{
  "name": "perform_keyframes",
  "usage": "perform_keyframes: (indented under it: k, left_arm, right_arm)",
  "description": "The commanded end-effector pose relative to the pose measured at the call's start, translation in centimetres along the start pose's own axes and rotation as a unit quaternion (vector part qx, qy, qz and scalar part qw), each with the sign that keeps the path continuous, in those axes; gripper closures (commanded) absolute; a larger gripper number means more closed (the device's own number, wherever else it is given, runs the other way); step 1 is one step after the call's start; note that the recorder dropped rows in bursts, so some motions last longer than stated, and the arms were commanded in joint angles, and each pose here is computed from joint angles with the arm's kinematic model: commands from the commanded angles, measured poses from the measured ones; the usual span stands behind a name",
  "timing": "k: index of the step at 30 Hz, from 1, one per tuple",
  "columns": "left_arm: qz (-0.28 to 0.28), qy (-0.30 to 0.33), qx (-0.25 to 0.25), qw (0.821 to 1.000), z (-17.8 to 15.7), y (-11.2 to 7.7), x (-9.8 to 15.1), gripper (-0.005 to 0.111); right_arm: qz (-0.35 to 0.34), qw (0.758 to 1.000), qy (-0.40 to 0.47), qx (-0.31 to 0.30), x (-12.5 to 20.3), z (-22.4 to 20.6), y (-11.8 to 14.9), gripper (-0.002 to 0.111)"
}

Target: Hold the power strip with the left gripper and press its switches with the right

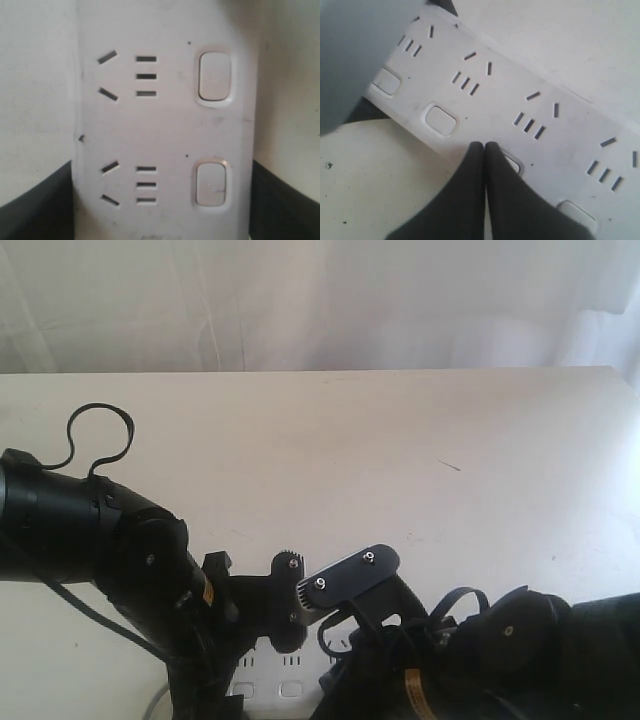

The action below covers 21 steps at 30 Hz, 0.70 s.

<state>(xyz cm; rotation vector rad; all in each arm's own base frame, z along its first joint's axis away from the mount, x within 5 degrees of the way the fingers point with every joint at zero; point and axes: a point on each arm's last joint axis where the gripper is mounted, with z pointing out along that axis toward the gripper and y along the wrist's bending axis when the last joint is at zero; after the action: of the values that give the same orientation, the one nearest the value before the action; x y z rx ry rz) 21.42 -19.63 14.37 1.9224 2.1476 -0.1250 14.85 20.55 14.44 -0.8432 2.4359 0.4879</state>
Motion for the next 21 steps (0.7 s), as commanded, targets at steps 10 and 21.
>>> perform_keyframes:
  k: [10,21]
  left_arm:
    - [0.029,0.057,0.046,0.997,1.0,-1.2,1.4,0.107]
    - [0.03,0.057,0.046,0.997,1.0,-1.2,1.4,0.107]
  right_arm:
    - [-0.007,1.0,0.023,0.014,0.8,1.0,-0.4,0.108]
    - [-0.008,0.999,0.032,0.043,2.0,1.0,-1.2,0.108]
